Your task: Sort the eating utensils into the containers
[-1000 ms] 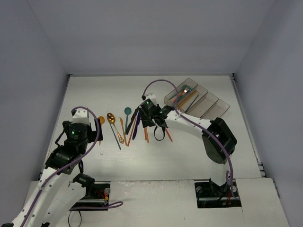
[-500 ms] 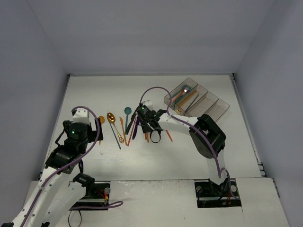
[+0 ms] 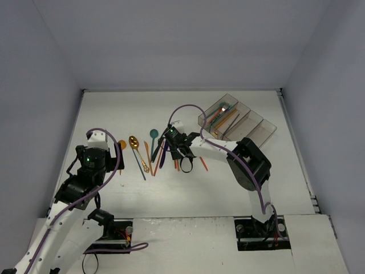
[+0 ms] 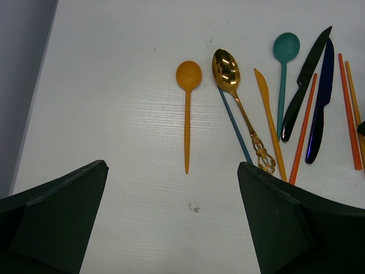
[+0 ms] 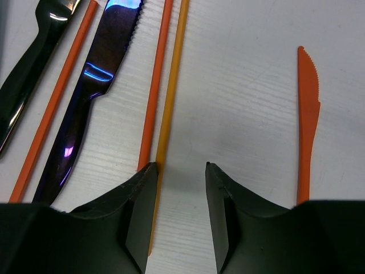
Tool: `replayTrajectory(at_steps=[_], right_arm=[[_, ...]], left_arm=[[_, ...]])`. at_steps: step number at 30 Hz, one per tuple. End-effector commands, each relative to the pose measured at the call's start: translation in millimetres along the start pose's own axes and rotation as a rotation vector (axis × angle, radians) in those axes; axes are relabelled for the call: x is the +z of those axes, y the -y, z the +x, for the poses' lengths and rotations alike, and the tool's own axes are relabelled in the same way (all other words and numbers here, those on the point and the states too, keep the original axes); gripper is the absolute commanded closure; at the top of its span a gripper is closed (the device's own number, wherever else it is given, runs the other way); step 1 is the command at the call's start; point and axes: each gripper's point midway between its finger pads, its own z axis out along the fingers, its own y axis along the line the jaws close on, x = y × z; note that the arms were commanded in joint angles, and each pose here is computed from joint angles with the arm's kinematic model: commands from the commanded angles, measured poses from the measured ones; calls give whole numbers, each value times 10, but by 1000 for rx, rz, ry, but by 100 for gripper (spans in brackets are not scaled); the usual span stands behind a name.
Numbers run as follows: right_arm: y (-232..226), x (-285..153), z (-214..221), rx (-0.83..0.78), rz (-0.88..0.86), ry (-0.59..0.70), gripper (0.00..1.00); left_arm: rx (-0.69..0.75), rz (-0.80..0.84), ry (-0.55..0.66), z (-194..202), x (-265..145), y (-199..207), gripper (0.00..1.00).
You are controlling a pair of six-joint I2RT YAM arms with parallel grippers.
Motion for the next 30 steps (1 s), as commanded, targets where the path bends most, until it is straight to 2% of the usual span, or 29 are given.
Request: replayTrajectory(at_steps=[1, 10, 16, 24, 26, 30], right_arm=[[193, 14, 5, 18, 76, 23, 66], [537, -125, 16, 39, 102, 20, 66], [444, -145, -49, 45, 49, 18, 67], [377, 53, 152, 18, 6, -65, 70], [369, 106, 229, 12, -1, -93, 73], [320, 157, 278, 6, -26, -117, 89]], left_arm=[[-11, 8, 54, -175, 2, 24, 3], [-9, 9, 49, -165, 9, 29, 3], [-11, 9, 50, -169, 15, 33, 3], [-12, 8, 52, -173, 8, 28, 3], [-12, 7, 51, -171, 7, 27, 2], [-11, 7, 50, -168, 13, 29, 3]])
